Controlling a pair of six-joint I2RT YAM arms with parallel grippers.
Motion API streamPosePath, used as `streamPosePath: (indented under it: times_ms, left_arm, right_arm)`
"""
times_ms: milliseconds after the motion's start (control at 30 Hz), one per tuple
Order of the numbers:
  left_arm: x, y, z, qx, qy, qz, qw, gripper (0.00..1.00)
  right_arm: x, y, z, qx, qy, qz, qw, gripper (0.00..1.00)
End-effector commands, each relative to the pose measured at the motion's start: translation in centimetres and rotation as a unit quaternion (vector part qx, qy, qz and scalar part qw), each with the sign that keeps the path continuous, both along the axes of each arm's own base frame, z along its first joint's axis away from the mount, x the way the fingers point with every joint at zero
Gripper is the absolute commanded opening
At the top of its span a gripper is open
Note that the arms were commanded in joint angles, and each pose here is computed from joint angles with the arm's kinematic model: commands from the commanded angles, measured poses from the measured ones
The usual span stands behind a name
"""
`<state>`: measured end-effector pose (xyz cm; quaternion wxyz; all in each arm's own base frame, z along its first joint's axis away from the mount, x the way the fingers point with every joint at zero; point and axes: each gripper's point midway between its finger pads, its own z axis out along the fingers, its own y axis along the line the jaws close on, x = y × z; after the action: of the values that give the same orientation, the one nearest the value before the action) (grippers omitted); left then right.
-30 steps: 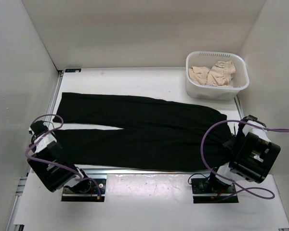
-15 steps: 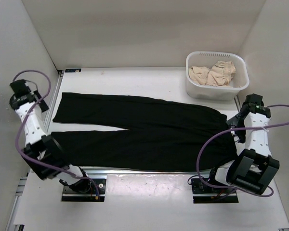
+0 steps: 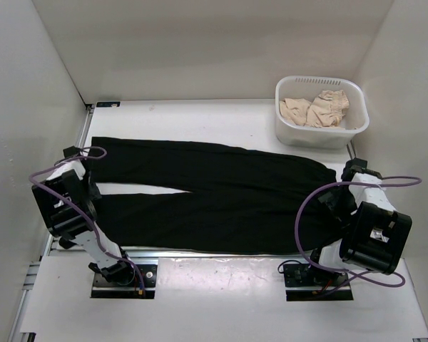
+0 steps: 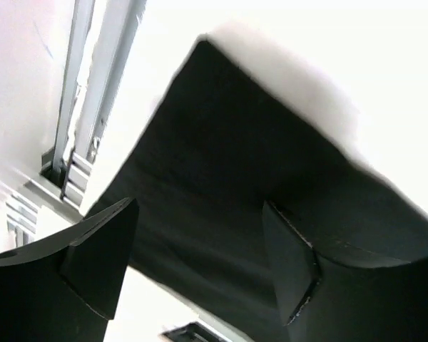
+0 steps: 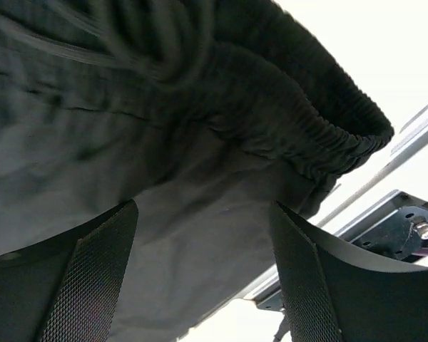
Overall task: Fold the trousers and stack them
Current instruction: Flatten the trousers out
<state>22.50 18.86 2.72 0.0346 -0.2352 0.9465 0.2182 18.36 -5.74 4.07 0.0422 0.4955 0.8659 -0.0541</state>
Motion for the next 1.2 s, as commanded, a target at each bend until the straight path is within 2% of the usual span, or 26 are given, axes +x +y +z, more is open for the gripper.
streamPosePath:
  times_ms: [0,100,233,433,600,633,700,733,800,900,1167]
  left_arm:
    - [3.8,1.6,3.2,0.035,-0.090,0.001,0.995,0.82]
    - [5.5,1.8,5.5,0.014,-0.156,0.000,0.988,0.84]
    - [6.5,2.6,5.4,-0.019,-0.186,0.011,0.982,0.84]
    - [5.5,1.8,-0.4,-0.080,-0.119,0.023,0.989,0.89]
    - [4.2,1.2,-4.5,-0.116,-0.067,0.035,0.990,0.89]
    - [4.1,1.1,-4.9,-0.119,-0.062,0.036,0.990,0.85]
    - [4.4,1.1,-5.0,-0.123,-0.065,0.035,0.990,0.61]
    - [4.4,1.1,-5.0,-0.123,-0.065,0.035,0.990,0.48]
    - [4.9,1.4,-3.6,-0.112,-0.083,0.032,0.990,0.14]
    - [5.2,2.1,-1.6,-0.085,-0.102,0.031,0.991,0.14]
    - [6.1,4.1,7.8,0.025,-0.189,0.023,0.981,0.14]
  right_arm:
    - [0.6,0.1,-0.3,-0.005,-0.013,0.002,1.000,0.79]
    - [0.7,-0.4,-0.2,-0.018,-0.018,0.005,1.000,0.78]
    - [0.4,-0.8,0.0,-0.028,-0.013,0.014,0.999,0.78]
    - [0.0,-0.7,-0.2,-0.026,-0.007,0.020,0.999,0.78]
    - [-0.9,-0.8,-0.9,-0.033,0.003,0.019,0.999,0.78]
    - [-0.6,-0.8,-0.9,-0.035,-0.002,0.019,0.999,0.78]
    - [-1.0,-0.7,-1.3,-0.032,0.008,0.019,0.999,0.78]
    - [-1.2,-0.9,-1.4,-0.035,0.015,0.019,0.999,0.78]
    - [-1.2,-0.9,-1.5,-0.035,0.015,0.019,0.999,0.78]
    - [-1.3,-1.1,-1.4,-0.041,0.018,0.023,0.999,0.78]
    - [-1.0,-1.4,-1.2,-0.046,0.016,0.027,0.998,0.78]
